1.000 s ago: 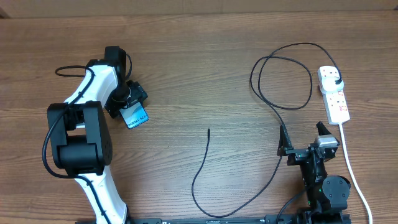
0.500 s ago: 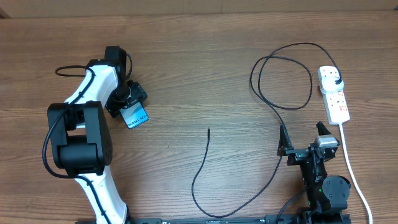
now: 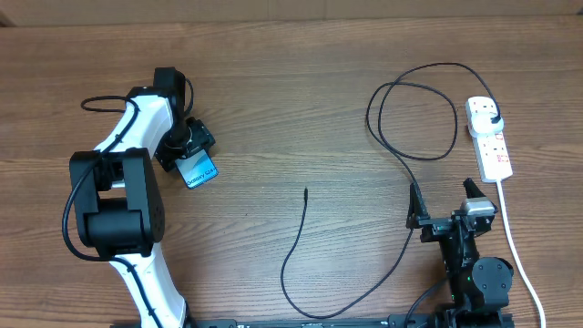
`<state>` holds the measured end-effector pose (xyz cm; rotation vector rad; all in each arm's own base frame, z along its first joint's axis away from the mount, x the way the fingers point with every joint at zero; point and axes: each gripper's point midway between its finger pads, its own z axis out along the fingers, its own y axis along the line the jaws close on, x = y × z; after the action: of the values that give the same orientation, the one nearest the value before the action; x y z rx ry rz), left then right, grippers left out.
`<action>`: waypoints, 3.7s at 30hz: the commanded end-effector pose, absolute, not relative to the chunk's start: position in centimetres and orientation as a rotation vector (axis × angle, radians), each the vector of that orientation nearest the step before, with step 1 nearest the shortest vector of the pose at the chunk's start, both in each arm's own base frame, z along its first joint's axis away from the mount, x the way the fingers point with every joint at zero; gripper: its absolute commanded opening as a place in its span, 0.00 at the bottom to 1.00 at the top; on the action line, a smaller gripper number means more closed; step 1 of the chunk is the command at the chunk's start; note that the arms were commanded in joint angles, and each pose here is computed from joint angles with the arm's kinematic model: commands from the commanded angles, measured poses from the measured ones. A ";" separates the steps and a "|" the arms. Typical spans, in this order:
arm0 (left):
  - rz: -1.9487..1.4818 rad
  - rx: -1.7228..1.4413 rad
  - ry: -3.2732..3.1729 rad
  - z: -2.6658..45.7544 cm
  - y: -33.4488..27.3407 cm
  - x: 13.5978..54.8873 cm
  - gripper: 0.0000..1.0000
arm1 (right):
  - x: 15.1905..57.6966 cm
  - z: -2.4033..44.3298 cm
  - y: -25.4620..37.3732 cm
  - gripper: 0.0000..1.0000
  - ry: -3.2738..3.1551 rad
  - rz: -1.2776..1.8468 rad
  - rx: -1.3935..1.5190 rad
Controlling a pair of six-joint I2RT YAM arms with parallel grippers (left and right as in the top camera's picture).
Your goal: Plug charger to phone and switch on socket
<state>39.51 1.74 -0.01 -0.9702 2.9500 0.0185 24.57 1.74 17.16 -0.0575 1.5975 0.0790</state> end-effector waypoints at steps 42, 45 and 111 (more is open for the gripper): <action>0.080 -0.981 2.970 -1.1 2.2 38.7 0.04 | 24.6 17.0 1.7 1.00 1.594 0.073 -0.058; 0.086 -0.980 2.970 -1.1 2.2 38.7 0.04 | 24.6 17.0 1.7 1.00 1.594 0.073 -0.058; -1.848 -1.356 2.897 20.6 -14.6 37.9 0.04 | 24.6 17.0 1.7 1.00 1.594 0.073 -0.058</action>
<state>37.52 -13.74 18.25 -1.3522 2.9742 -1.6871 24.57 1.74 17.14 -0.0575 1.5983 0.0790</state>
